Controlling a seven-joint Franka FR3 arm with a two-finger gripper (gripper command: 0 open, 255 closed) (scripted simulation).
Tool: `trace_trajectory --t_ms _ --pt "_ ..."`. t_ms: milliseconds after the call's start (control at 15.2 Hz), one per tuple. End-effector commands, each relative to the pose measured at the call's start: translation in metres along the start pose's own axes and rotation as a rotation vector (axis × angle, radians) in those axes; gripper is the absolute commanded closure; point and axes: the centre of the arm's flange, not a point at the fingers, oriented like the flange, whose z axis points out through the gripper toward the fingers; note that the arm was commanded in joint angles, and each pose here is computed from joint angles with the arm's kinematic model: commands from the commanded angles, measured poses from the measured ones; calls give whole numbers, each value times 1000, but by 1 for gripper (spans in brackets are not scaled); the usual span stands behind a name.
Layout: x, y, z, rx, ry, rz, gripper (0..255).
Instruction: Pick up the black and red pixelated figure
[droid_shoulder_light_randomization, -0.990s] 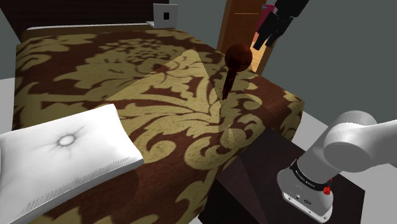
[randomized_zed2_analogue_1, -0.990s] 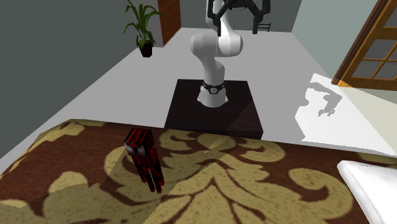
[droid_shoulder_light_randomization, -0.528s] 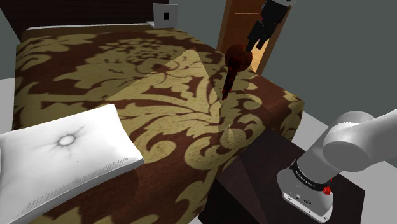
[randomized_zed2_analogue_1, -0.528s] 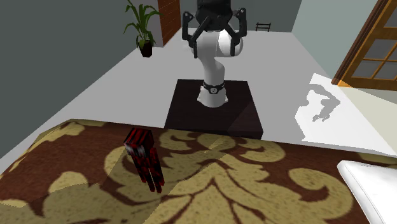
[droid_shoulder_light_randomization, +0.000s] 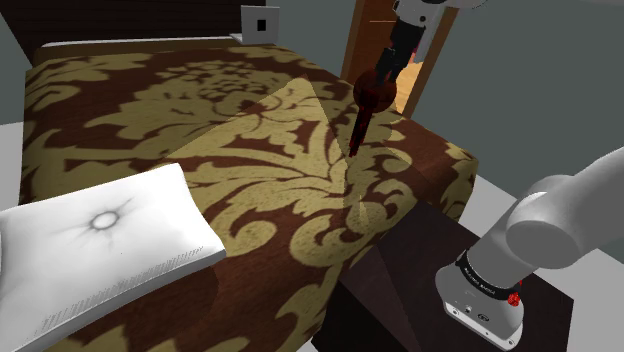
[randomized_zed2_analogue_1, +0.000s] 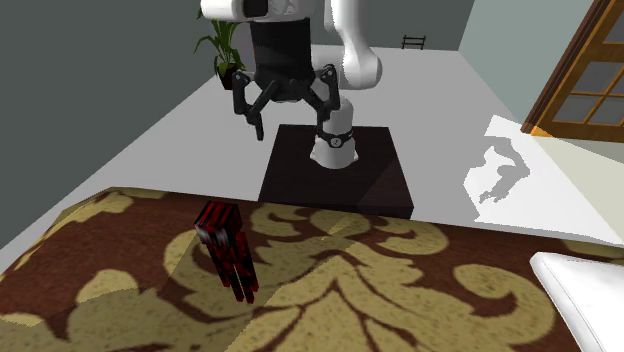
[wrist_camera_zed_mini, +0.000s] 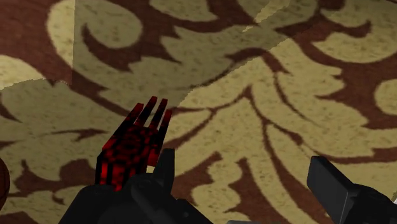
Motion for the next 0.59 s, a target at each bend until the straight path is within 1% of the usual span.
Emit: trace_trajectory --t_ms 0,528 --pt "16 18 10 -5 -15 -10 0" --pt "79 89 63 -22 -76 -46 0"
